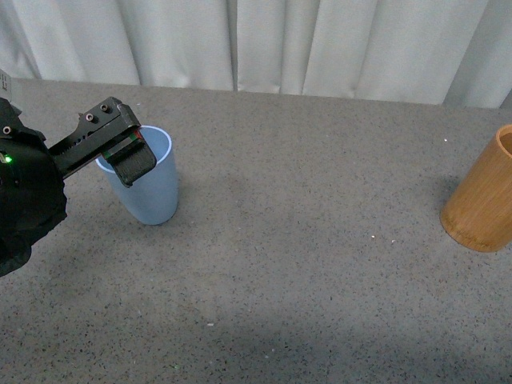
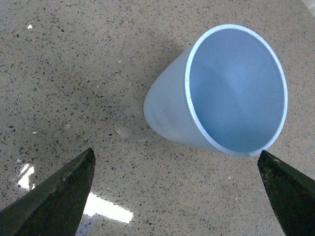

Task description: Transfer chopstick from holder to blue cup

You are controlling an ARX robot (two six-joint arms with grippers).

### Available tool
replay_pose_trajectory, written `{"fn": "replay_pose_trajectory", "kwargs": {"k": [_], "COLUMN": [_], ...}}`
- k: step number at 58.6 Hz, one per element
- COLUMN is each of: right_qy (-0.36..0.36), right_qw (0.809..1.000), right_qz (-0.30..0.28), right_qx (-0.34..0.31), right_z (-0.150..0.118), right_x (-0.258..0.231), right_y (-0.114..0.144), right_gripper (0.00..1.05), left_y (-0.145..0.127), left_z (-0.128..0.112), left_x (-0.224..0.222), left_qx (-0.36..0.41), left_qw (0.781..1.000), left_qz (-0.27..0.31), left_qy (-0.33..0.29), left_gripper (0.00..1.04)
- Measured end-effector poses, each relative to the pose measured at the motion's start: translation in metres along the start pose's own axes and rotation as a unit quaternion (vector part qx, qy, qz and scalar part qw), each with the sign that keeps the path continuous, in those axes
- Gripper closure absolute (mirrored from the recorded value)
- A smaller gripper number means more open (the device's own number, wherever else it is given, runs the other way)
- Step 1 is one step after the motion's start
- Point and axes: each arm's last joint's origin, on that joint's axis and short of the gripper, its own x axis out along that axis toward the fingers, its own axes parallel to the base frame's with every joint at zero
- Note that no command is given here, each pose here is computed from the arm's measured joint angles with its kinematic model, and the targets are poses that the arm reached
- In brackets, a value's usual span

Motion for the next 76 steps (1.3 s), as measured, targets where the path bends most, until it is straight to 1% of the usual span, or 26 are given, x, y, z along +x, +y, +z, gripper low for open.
{"fn": "replay_pose_trajectory", "kwargs": {"k": [16,31,42,71,73,76], "right_qy": [0.000,0.000,0.000,0.000,0.000,0.000], "right_qw": [1.000,1.000,1.000,1.000,1.000,1.000], "right_qz": [0.000,0.000,0.000,0.000,0.000,0.000], "right_qx": [0.000,0.000,0.000,0.000,0.000,0.000], "right_z": [0.000,0.000,0.000,0.000,0.000,0.000], "right_x": [0.000,0.000,0.000,0.000,0.000,0.000], "right_y": [0.000,0.000,0.000,0.000,0.000,0.000], "right_gripper": [0.10,0.10,0.10,0.10,0.10,0.10], "left_y": [0.000,-0.001,0.001,0.009,0.009,0.009], "left_z": [0.001,0.011,0.013,0.011,0.011,0.011], "left_x": [0.003,0.012,0.018,0.027,0.027,0.027], "left_qx": [-0.009,-0.027,-0.033,-0.046,-0.045,-0.046], "left_qw": [1.000,1.000,0.999,0.998,0.998,0.998], "left_qz": [0.004,0.011,0.018,0.036,0.038,0.036], "left_qy": [0.005,0.001,0.001,0.013,0.010,0.007], "left_gripper": [0.07,0.07,0.07,0.07,0.09,0.18]}}
